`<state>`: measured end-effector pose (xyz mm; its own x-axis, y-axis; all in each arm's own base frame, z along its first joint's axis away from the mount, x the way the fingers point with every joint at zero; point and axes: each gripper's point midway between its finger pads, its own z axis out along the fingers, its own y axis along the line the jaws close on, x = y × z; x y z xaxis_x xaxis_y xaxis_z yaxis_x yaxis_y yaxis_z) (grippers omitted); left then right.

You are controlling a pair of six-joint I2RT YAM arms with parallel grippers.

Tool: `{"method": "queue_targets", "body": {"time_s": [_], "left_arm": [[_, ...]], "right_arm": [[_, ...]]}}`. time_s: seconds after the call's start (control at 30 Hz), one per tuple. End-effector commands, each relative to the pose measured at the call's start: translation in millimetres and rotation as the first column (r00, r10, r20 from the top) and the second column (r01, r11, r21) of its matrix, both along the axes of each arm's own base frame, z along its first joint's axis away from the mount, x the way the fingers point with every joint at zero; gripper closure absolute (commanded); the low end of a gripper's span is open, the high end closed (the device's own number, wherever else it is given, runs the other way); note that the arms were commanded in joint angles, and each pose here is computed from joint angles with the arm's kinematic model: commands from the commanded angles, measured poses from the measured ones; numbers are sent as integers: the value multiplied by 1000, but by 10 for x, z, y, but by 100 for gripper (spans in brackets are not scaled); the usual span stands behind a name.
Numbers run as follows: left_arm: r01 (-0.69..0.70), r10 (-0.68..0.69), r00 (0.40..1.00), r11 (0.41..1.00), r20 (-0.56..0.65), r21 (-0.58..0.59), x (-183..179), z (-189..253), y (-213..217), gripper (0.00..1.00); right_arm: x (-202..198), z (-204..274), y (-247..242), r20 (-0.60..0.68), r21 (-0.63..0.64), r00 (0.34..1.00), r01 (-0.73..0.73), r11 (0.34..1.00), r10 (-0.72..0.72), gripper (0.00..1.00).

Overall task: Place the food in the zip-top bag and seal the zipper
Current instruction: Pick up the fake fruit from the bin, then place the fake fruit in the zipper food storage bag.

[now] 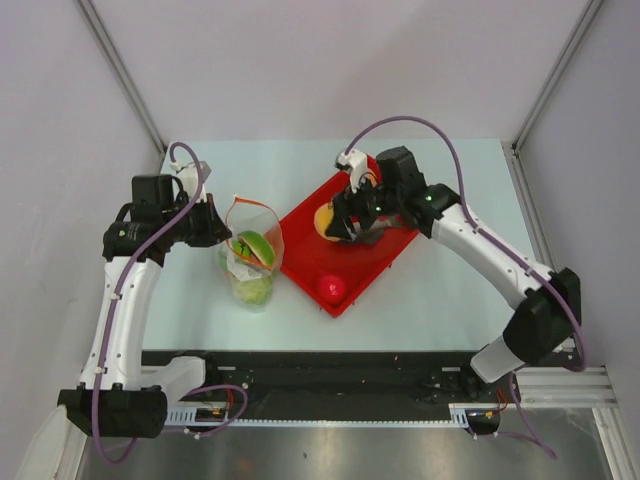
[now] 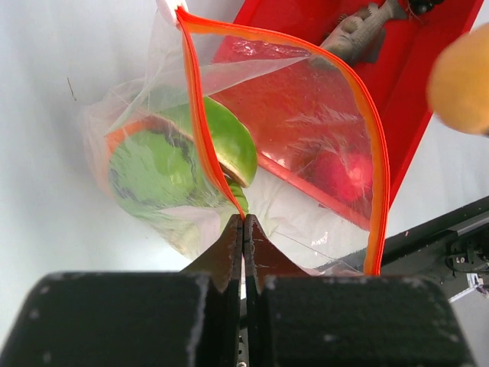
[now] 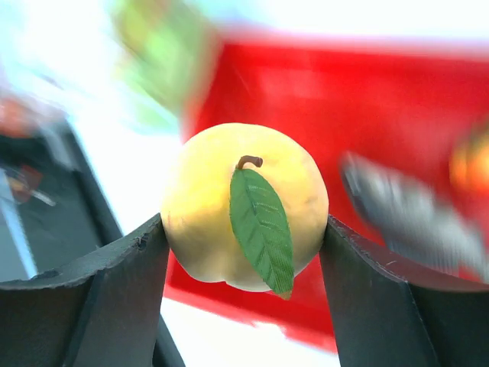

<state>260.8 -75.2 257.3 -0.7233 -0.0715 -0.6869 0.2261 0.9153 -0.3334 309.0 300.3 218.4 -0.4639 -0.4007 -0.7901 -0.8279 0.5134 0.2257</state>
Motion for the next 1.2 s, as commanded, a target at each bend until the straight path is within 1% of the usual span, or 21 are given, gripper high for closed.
{"method": "queue_targets", "body": {"time_s": [0.0,0.03,0.1,0.23,0.33,0.47,0.53,0.57,0.6,0.63,0.67,0.7,0.73,0.77,0.87,0.97,1.0,1.07,1.1,1.13,1.17], "left_arm": [[15,-13,999,1000,46,-27,38,108,-48,100],[15,-13,999,999,44,-29,39,105,-51,100],[13,-11,999,999,44,-38,45,111,-64,100],[13,-11,999,999,38,-53,41,112,-85,100],[14,-12,999,998,37,-55,40,113,-88,100],[16,-15,999,998,34,-54,41,94,-89,100],[19,-17,999,998,34,-56,31,95,-94,100],[17,-15,999,998,36,-56,32,101,-92,100],[16,-14,999,999,37,-52,34,99,-86,100],[17,-16,999,998,36,-53,32,94,-89,100],[19,-17,999,999,36,-51,28,95,-87,100],[19,-17,999,999,38,-49,27,97,-84,100],[19,-17,999,999,35,-47,26,94,-81,100],[19,-17,999,999,35,-47,22,92,-81,100],[20,-18,999,999,39,-48,27,97,-84,100],[21,-19,999,998,36,-51,29,101,-89,100],[21,-19,999,998,36,-51,29,101,-89,100],[20,-18,999,999,38,-50,36,104,-87,100],[19,-17,999,999,41,-49,36,113,-85,100],[18,-16,999,999,38,-48,33,104,-82,100],[15,-14,999,999,38,-47,35,103,-76,100]], "right_arm": [[-253,1323,551,220,344,972,-161,925,87,49],[-332,1465,654,238,367,966,-183,912,98,49],[-463,1576,912,235,401,963,-219,889,132,50],[-456,1668,1210,243,426,958,-246,871,152,49],[-460,1568,1421,262,398,946,-284,872,188,49],[-429,1184,1606,238,324,945,-295,899,225,46],[-456,1087,1645,226,304,944,-301,904,238,45],[-457,1052,1657,222,299,945,-299,906,239,42],[-454,1016,1676,217,294,946,-297,909,239,38],[-469,1000,1675,211,288,947,-296,911,241,23],[-504,1043,1689,213,290,946,-300,909,244,17],[-514,1075,1670,234,280,940,-310,908,249,12],[-528,1113,1642,236,277,940,-309,910,248,4],[-530,1143,1612,240,274,940,-306,912,243,2],[-509,1272,1428,240,279,945,-288,916,224,0],[-461,1239,1205,209,269,955,-261,927,208,0],[-363,1101,1075,176,245,968,-221,944,181,0],[-206,982,865,148,220,982,-151,964,120,0],[-2,892,679,135,205,989,-87,975,60,0],[115,693,542,114,169,993,-28,985,8,0],[230,602,435,112,148,993,15,989,-32,0]]}}
